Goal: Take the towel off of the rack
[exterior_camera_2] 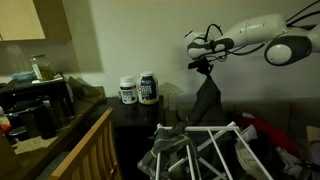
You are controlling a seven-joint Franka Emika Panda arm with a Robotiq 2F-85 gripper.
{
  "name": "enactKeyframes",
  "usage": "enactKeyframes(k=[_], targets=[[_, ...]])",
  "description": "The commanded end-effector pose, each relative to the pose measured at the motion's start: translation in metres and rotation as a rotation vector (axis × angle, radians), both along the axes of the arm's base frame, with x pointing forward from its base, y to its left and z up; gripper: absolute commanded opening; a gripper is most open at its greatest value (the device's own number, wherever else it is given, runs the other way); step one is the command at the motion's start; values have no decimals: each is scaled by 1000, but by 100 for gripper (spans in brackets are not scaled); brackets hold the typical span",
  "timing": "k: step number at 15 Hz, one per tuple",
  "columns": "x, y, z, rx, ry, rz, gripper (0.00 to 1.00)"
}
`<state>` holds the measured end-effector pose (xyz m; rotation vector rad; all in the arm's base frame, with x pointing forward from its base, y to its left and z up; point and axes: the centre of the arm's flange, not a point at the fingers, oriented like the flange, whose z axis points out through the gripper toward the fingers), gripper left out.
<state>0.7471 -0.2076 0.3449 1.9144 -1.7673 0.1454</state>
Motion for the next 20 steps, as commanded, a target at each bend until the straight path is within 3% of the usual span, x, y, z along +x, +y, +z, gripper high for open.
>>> enactKeyframes(k=[1,6,7,8,16,17,18,20], targets=[[57,-28,12,32,24,80,1],[58,-39,5,31,7,95,1],[5,-19,-12,15,11,72,1],[5,-19,-14,15,12,72,5],[6,-16,-18,16,18,75,5],[6,-16,-18,16,18,75,30],[6,-16,-18,18,18,75,31],[4,-15,-19,18,16,73,43]])
